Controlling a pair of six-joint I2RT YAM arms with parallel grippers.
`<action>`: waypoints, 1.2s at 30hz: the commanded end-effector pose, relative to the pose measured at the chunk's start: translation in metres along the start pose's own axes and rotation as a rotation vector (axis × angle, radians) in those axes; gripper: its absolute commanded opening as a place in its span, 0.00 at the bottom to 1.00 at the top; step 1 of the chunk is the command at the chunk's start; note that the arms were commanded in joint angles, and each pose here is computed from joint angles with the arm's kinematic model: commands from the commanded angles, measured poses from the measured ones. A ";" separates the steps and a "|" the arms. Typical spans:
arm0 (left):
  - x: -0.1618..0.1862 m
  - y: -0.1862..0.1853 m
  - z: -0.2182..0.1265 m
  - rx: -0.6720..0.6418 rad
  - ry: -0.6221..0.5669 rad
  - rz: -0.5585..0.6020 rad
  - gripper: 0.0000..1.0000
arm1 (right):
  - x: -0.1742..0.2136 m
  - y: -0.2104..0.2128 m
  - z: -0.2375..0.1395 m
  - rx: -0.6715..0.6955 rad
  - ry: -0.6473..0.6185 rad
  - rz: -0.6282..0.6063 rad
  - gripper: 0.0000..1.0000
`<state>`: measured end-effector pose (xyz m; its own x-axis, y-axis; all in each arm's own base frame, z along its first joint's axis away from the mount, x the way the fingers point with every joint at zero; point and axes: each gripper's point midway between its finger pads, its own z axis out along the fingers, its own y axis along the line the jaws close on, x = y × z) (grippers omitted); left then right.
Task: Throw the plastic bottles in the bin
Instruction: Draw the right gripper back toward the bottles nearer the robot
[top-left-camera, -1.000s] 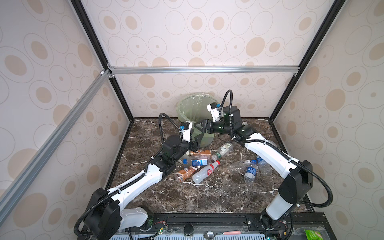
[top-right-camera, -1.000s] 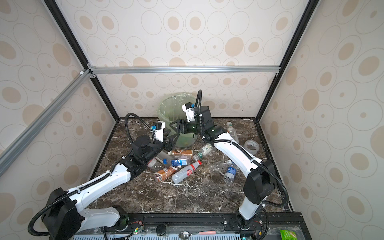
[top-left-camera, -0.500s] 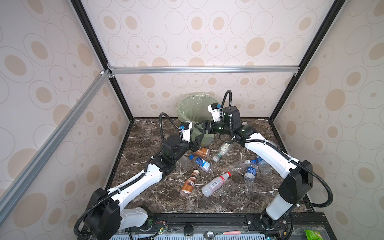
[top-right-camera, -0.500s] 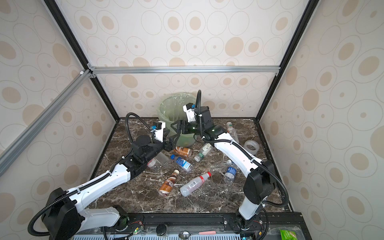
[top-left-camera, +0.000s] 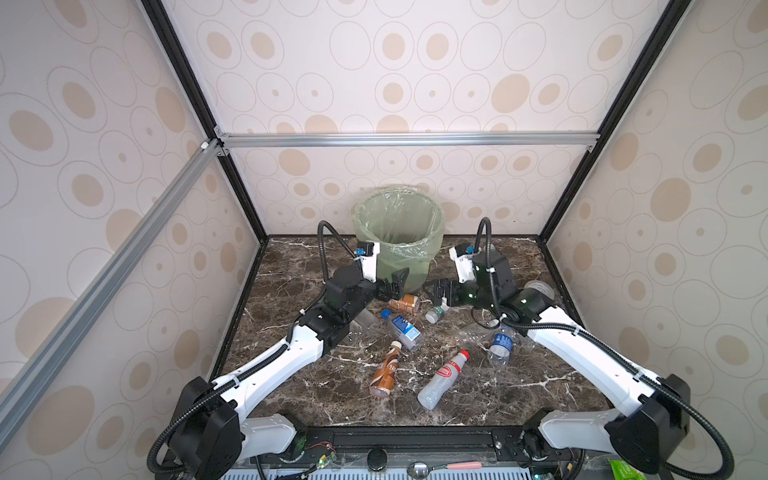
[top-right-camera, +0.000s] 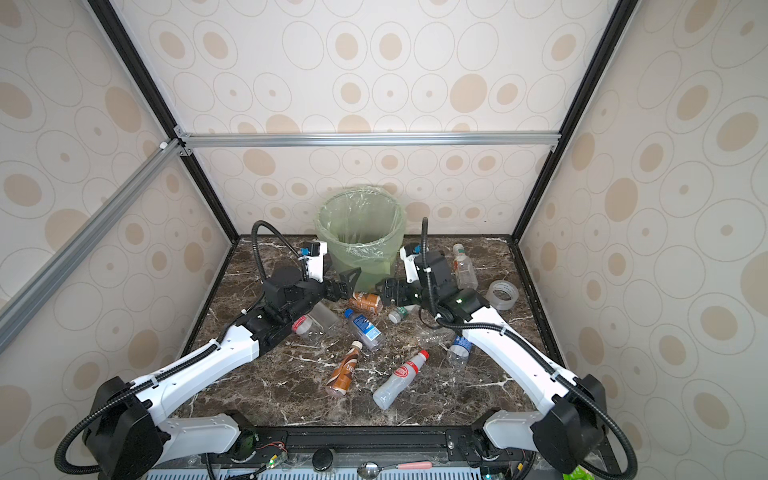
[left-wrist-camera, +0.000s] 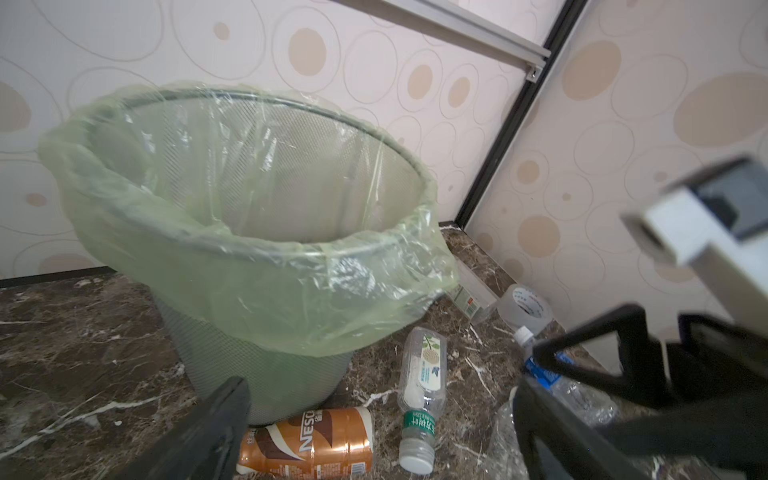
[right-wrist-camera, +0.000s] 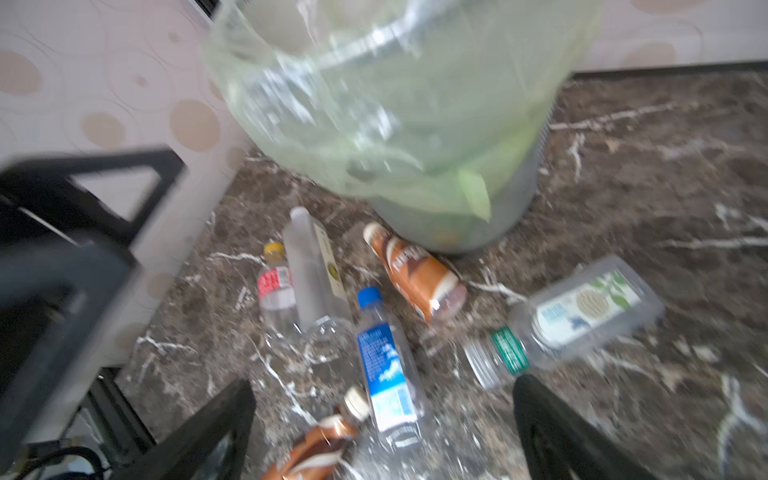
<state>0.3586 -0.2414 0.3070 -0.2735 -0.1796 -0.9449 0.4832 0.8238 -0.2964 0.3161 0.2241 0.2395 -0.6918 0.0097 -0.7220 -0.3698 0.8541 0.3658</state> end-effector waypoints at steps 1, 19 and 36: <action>-0.032 -0.003 -0.007 -0.006 -0.055 -0.085 0.99 | 0.043 -0.034 -0.002 0.139 0.096 0.006 1.00; 0.024 0.010 -0.048 -0.015 0.041 -0.279 0.99 | 0.168 -0.061 0.004 0.211 0.241 0.348 1.00; 0.053 0.021 -0.069 -0.031 0.053 -0.315 0.99 | 0.181 -0.015 0.048 0.117 0.238 0.446 1.00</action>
<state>0.2986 -0.1988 0.2509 -0.4682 -0.3679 -0.8034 0.3406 0.7638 -0.5483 0.2162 0.2243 0.0654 -0.9108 0.2222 -0.3479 0.0302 0.8764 0.4807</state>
